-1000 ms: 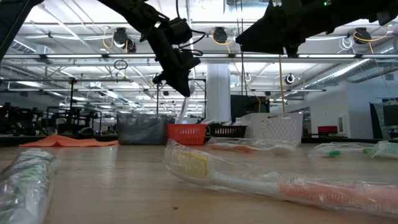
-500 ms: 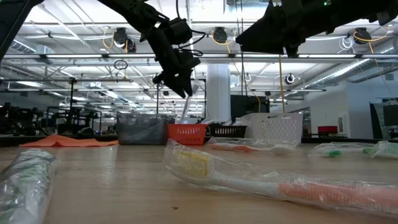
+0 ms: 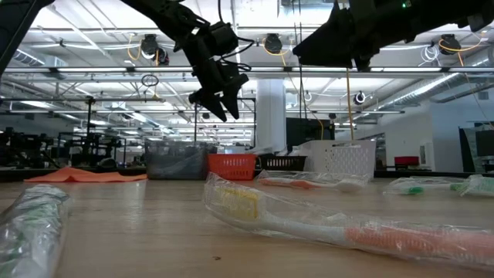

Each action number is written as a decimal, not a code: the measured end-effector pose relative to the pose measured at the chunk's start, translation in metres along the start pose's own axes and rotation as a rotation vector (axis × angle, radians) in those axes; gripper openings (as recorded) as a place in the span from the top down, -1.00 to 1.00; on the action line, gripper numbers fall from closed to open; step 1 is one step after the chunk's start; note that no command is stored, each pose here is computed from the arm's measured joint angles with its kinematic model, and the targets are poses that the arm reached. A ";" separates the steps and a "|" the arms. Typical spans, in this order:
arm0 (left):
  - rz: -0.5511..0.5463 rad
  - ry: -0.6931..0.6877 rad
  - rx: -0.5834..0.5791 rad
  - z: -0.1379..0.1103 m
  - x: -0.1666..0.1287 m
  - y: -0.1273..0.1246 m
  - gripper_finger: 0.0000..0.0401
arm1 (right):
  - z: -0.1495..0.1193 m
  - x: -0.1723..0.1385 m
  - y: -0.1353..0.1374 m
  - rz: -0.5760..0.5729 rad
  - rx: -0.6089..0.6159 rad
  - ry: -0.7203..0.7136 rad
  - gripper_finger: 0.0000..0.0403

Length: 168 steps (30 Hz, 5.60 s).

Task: Pick & Place Toothbrushes
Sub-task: Put the green toothbrush into the white bin

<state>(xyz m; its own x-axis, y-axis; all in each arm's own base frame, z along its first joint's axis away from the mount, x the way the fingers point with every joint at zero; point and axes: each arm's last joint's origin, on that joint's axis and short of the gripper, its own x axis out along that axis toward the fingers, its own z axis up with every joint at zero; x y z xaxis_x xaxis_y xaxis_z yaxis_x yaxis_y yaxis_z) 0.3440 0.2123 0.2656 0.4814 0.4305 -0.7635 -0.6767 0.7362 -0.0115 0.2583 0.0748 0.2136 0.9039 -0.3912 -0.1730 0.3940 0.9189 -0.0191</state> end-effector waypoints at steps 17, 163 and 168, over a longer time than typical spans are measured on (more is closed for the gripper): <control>-0.174 0.034 0.137 -0.007 -0.005 -0.032 -0.02 | -0.030 -0.003 0.001 0.090 0.013 0.267 0.07; -0.698 -0.613 0.411 -0.027 -0.089 -0.225 0.99 | 0.032 -0.069 -0.033 0.094 -0.095 -0.425 0.04; -0.680 -0.619 0.406 -0.021 -0.100 -0.215 0.99 | 0.027 -0.067 -0.031 0.113 -0.076 -0.370 -0.08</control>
<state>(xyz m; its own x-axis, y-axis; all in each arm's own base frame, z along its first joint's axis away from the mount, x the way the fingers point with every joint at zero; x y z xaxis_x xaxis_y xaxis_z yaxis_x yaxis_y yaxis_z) 0.4296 0.0001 0.3303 0.9781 -0.0366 -0.2051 0.0352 0.9993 -0.0105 0.1901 0.0711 0.2519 0.9452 -0.2668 0.1883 0.2881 0.9528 -0.0959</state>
